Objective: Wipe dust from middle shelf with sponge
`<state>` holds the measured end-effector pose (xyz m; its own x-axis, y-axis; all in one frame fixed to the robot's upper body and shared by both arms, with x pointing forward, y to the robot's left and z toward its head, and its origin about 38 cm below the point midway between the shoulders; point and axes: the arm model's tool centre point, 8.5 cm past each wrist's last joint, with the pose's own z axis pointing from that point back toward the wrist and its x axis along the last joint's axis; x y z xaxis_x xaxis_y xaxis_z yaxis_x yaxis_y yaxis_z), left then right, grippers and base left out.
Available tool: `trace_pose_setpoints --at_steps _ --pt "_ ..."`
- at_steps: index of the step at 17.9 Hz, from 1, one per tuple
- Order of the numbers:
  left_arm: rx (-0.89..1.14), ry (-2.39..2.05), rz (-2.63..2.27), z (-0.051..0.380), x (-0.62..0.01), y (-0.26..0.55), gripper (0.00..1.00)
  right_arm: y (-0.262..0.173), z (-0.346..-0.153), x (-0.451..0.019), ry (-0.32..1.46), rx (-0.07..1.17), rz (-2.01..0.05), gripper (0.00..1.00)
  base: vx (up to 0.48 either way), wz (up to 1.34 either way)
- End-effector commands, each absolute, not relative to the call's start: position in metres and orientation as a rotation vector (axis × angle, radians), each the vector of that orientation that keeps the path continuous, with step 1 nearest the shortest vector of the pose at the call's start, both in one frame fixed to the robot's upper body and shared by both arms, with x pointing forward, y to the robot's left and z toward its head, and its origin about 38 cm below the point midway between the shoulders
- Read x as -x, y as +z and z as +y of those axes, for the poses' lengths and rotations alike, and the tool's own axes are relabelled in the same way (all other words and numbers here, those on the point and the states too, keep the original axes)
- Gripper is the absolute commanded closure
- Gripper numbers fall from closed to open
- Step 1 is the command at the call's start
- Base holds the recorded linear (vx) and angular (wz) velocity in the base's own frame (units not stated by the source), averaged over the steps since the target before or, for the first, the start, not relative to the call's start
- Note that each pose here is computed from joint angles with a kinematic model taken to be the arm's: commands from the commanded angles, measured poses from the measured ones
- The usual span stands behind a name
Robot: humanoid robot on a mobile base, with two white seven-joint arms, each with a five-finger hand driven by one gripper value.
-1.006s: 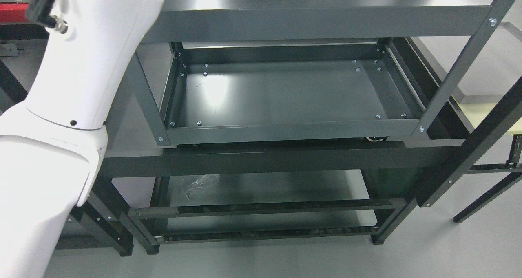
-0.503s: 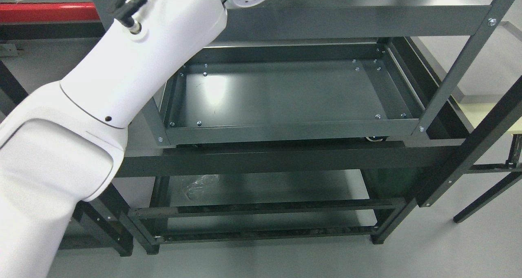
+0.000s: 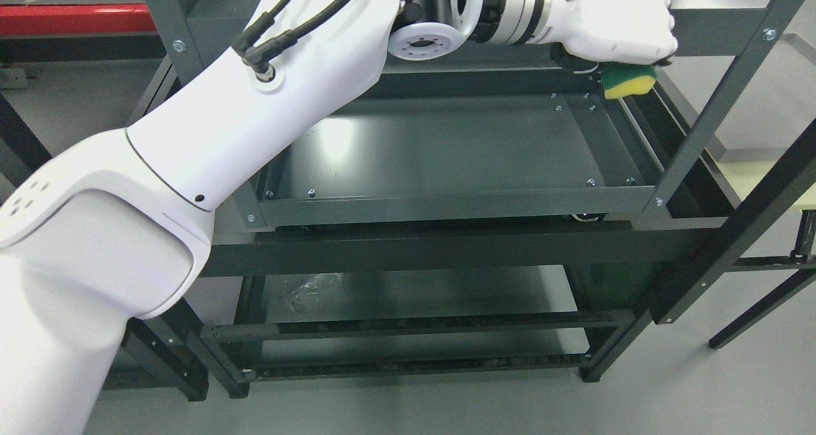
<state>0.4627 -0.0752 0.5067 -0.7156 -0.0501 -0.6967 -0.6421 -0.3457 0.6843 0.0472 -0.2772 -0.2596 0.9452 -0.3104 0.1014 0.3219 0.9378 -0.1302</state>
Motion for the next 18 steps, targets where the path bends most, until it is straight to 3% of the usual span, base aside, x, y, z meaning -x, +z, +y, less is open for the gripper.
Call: trace_pose_setpoints --at_steps 1,12,18 --pt "0.927 2.117 1.495 -0.048 -0.473 0.513 0.97 -0.259 -0.287 -0.046 -0.324 0.152 -0.029 0.00 0.000 0.00" --pt "1.182 2.056 1.619 0.098 -0.469 0.551 0.97 -0.259 -0.287 -0.046 -0.324 0.154 -0.029 0.00 0.000 0.00" --pt "1.297 2.096 1.742 0.198 -0.458 0.546 0.97 -0.259 -0.287 -0.046 -0.324 0.152 -0.029 0.00 0.000 0.00"
